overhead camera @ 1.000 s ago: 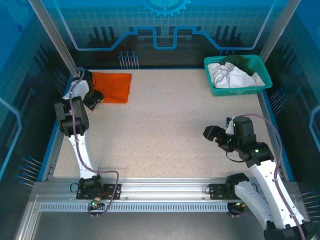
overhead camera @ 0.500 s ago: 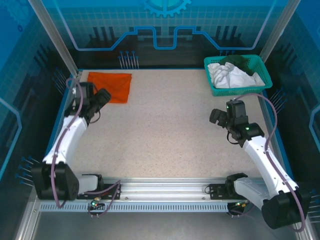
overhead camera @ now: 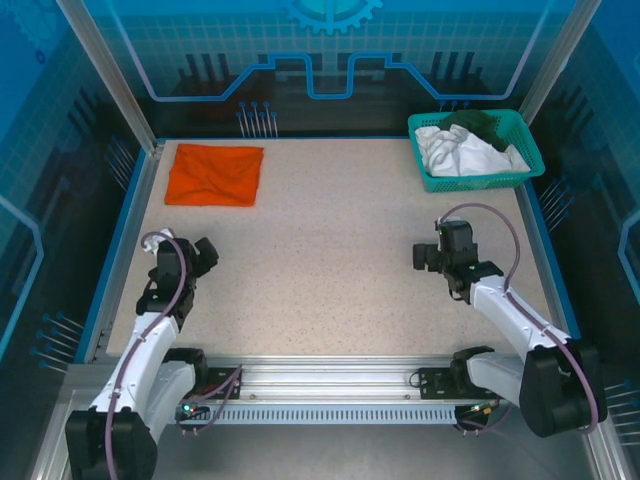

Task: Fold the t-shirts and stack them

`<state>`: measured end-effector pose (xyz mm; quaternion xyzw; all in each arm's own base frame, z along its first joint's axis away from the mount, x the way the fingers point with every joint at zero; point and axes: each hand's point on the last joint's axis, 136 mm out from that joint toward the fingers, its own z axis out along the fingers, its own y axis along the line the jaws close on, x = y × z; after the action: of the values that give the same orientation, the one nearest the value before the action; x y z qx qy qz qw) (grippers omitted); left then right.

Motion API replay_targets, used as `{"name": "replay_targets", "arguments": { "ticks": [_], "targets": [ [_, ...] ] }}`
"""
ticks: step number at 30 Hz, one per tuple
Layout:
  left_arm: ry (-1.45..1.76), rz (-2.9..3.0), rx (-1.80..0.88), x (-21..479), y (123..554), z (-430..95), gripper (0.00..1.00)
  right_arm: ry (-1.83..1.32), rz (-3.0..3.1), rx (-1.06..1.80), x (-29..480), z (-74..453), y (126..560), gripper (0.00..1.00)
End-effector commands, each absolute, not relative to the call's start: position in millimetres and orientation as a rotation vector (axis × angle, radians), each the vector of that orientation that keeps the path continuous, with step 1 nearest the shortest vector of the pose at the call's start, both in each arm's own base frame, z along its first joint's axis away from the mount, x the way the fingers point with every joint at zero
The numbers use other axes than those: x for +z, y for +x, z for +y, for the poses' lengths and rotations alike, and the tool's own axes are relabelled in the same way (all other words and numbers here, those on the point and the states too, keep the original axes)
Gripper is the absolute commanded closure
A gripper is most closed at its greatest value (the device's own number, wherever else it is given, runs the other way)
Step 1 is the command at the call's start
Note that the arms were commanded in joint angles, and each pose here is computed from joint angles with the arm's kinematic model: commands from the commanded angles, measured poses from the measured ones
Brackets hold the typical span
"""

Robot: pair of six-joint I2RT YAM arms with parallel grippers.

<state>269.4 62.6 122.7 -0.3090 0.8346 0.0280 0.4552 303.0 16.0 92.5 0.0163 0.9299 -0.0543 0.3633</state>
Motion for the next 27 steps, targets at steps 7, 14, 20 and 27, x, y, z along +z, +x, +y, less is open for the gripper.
{"name": "replay_targets", "arguments": {
  "ticks": [7,14,20,27],
  "targets": [
    [-0.702,1.982,0.172,106,300,77,0.01,0.027,2.320,-0.165,82,5,329,0.00],
    [-0.593,1.990,0.129,100,365,74,0.01,0.030,2.236,-0.125,89,3,381,0.00],
    [-0.539,2.074,0.095,89,404,72,0.01,0.049,2.181,-0.098,94,1,412,0.00],
    [-0.374,2.002,-0.041,102,403,46,0.01,-0.047,2.018,-0.048,103,12,404,0.00]
  ]
}}
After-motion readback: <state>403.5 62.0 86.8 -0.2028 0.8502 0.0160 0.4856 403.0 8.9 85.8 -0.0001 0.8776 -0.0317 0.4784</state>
